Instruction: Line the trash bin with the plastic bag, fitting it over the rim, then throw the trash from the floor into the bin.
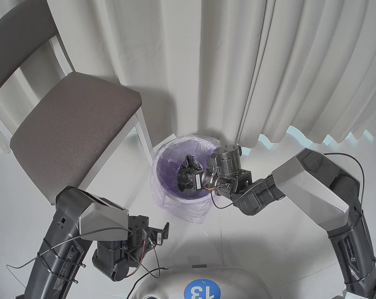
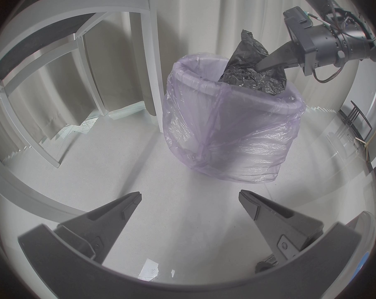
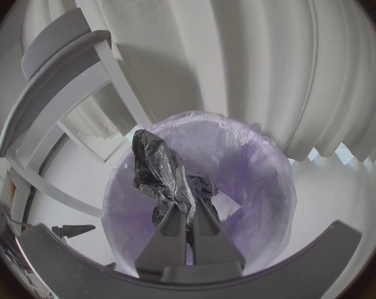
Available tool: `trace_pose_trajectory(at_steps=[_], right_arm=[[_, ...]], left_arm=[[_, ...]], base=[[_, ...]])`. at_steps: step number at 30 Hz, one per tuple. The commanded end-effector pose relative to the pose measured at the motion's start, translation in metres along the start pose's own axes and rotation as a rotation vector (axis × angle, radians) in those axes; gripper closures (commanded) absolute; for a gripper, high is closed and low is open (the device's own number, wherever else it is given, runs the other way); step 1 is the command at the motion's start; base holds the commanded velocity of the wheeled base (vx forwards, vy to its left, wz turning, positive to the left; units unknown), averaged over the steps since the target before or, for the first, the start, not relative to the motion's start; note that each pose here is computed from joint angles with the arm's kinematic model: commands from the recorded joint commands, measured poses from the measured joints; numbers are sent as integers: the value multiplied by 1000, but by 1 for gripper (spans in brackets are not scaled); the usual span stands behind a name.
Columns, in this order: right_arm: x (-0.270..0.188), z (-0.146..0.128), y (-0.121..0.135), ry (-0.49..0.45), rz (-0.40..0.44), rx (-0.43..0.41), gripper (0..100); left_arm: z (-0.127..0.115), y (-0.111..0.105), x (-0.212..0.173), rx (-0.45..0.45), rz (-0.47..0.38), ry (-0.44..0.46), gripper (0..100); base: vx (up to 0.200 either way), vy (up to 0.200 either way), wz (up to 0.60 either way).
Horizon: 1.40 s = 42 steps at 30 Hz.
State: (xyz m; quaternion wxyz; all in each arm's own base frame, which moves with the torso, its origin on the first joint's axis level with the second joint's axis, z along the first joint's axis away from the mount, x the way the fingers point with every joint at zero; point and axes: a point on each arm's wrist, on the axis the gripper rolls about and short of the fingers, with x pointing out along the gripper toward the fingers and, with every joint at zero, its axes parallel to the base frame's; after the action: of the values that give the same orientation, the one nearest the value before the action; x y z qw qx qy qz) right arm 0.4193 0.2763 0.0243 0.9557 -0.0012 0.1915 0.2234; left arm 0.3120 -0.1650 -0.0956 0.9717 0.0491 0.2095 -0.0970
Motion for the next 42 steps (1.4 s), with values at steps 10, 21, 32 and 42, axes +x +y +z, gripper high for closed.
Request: trace_pose_trajectory(at_steps=[10,21,32,42], right_arm=[[-14,71,2,71,-15,-55,100],[-17,74,8,214,-19,-68,100],[-11,66,20,217,1,-77,100],[-9,66,19,213,1,-84,100]], left_arm=[[2,1,1,-8,1,-21,0],[2,1,2,-7,2,-21,0],[2,0,2,-5,2,-21,0],[2,1,2,-7,3,-22,0]], base=[[0,0,0],[0,0,0],[0,0,0],[0,0,0]])
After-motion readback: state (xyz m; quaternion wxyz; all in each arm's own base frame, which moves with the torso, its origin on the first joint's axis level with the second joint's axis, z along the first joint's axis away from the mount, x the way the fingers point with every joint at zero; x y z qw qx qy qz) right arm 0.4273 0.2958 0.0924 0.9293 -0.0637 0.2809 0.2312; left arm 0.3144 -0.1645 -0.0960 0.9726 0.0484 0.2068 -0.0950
